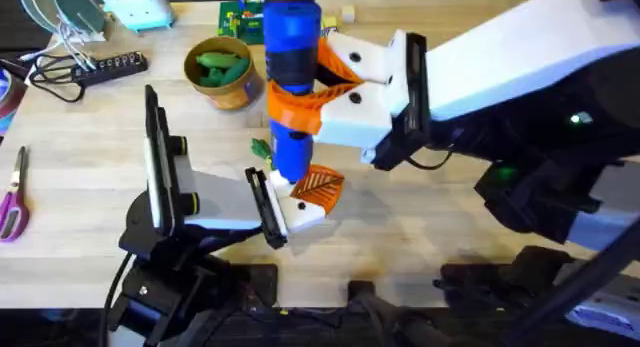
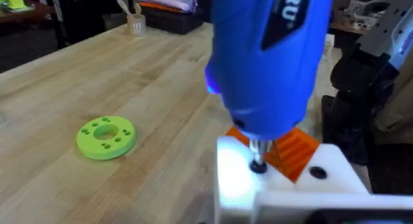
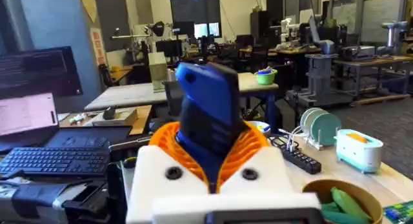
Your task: Pick up the gripper from the table and insert it into the empty holder that is missing its gripper. Then pick up a screw, insert it into the mounting hole, and use the screwdriver to tighten it. Finally, clean up the table by picking up the vegetable and placing it into the bucket.
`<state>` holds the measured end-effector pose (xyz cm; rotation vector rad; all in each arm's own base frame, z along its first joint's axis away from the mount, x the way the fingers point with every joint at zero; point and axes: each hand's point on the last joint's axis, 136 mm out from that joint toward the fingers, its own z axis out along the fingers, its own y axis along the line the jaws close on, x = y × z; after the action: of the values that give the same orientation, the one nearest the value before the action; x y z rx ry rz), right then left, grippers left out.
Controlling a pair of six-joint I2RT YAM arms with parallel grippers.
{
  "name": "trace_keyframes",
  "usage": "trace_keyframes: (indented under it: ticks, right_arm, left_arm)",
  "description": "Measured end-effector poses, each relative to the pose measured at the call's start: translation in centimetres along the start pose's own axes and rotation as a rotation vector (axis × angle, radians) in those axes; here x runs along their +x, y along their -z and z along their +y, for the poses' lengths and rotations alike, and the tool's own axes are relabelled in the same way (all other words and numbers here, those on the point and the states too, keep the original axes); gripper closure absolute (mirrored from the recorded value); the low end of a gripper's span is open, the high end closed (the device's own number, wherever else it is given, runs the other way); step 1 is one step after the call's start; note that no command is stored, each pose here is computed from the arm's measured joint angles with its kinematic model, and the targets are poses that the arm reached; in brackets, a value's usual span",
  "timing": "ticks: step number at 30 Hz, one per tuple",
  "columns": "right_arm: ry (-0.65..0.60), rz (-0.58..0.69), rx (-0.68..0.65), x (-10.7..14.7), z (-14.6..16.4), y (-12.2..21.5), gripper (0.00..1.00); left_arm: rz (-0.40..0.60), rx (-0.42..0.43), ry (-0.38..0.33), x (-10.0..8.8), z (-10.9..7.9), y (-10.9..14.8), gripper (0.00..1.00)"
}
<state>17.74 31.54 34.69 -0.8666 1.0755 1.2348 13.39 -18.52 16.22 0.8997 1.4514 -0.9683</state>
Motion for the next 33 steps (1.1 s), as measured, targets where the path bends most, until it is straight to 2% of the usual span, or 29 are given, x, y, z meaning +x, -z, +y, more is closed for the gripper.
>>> trace_keyframes:
  ticks: [10,16,19,23,26,29,33]
  right_arm:
    - [0.012,-0.018,-0.005,-0.5,0.1,0.0,0.978]
    - [0.162,-0.237,-0.048,-6.0,1.5,0.8,0.978]
    - [0.187,-0.238,-0.006,-6.5,0.0,1.4,0.978]
    - [0.188,-0.100,0.155,-3.9,-5.4,2.8,0.978]
    - [0.168,0.070,0.324,-0.7,-10.8,5.5,0.978]
    - [0.131,0.274,0.492,2.7,-15.6,9.4,0.978]
    - [0.077,0.563,0.760,6.1,-20.3,16.5,0.978]
  left_arm:
    - [0.000,0.000,0.000,0.0,0.0,0.0,0.995]
    - [0.000,0.000,0.000,0.0,0.0,0.0,0.995]
    - [0.000,0.000,0.000,0.0,0.0,0.0,0.995]
    - [0.000,0.000,0.000,0.0,0.0,0.0,0.995]
    - [0.000,0.000,-0.001,0.0,0.0,0.0,0.995]
    - [0.000,0.000,-0.001,0.0,0.0,0.0,0.995]
    - [0.000,0.000,-0.001,0.0,0.0,0.0,0.995]
